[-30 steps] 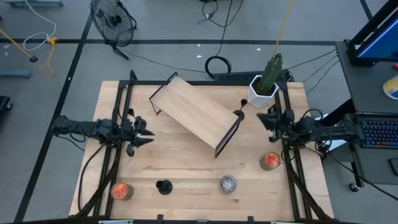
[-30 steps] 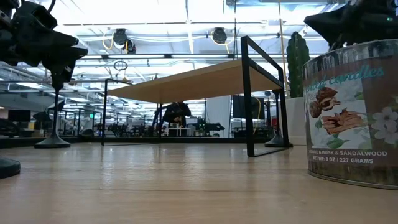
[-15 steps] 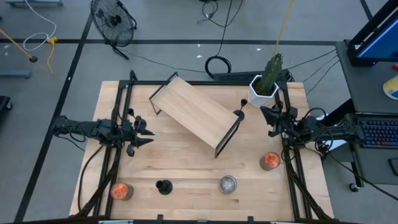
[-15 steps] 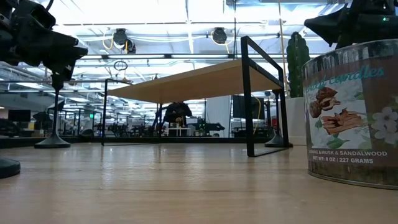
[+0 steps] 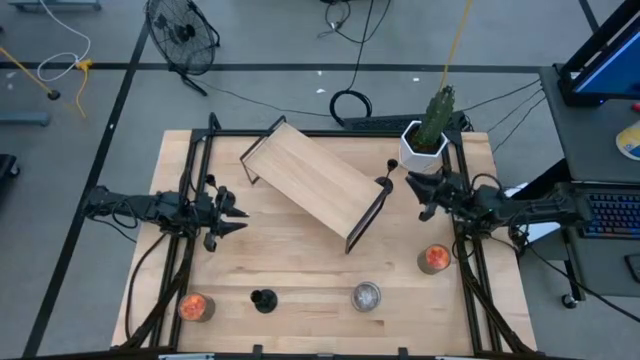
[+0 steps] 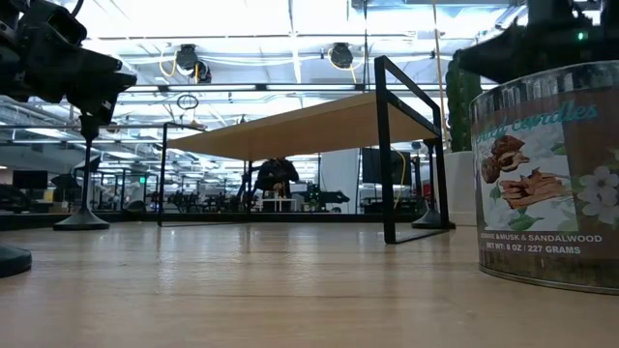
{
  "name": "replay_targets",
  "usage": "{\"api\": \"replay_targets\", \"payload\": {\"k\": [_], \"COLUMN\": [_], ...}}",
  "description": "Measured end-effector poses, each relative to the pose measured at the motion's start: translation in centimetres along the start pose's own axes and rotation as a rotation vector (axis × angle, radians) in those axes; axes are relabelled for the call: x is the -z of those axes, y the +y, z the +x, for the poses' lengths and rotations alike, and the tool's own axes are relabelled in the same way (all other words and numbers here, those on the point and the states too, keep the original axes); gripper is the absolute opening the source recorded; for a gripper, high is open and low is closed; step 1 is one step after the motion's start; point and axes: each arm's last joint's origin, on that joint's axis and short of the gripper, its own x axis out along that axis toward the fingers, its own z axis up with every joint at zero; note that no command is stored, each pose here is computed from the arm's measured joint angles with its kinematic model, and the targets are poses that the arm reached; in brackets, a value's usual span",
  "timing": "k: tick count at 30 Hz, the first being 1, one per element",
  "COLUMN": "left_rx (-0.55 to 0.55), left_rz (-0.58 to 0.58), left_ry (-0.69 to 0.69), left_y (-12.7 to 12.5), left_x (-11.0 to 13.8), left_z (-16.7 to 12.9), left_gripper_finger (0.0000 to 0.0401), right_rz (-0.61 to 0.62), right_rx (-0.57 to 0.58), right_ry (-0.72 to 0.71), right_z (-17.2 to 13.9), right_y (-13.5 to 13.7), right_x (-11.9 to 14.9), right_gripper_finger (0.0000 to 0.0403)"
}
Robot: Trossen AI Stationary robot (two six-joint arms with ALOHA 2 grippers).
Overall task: Pick & Place candle stick holders
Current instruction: Put the top right black candle holder on the shelf
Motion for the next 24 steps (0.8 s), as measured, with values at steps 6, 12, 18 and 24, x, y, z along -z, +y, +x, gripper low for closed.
{"api": "replay_targets", "payload": {"k": [6,12,18,24], "left_rx": [0.000,0.000,-0.001,-0.001], "left_rz": [-0.002,-0.002,-0.002,-0.002], "left_ry": [-0.001,-0.003,-0.005,-0.005], "left_y": [0.0,0.0,0.0,0.0], "left_x": [0.0,0.0,0.0,0.0], "left_z": [0.0,0.0,0.0,0.0], "left_gripper_finger": [0.0138,0.0138,0.0138,0.0138], "right_rz": [-0.161,-0.231,-0.246,-0.161], "right_rx": [0.134,0.187,0.241,0.310], "right_ry": [0.007,0.078,0.167,0.170], "right_z": [1.0,1.4,1.7,2.2], "right_y": [0.4,0.5,0.1,-0.7], "right_x": [-1.8,-1.0,0.1,0.4], "right_gripper_finger": [0.0179,0.0245,0.0279,0.0287]}}
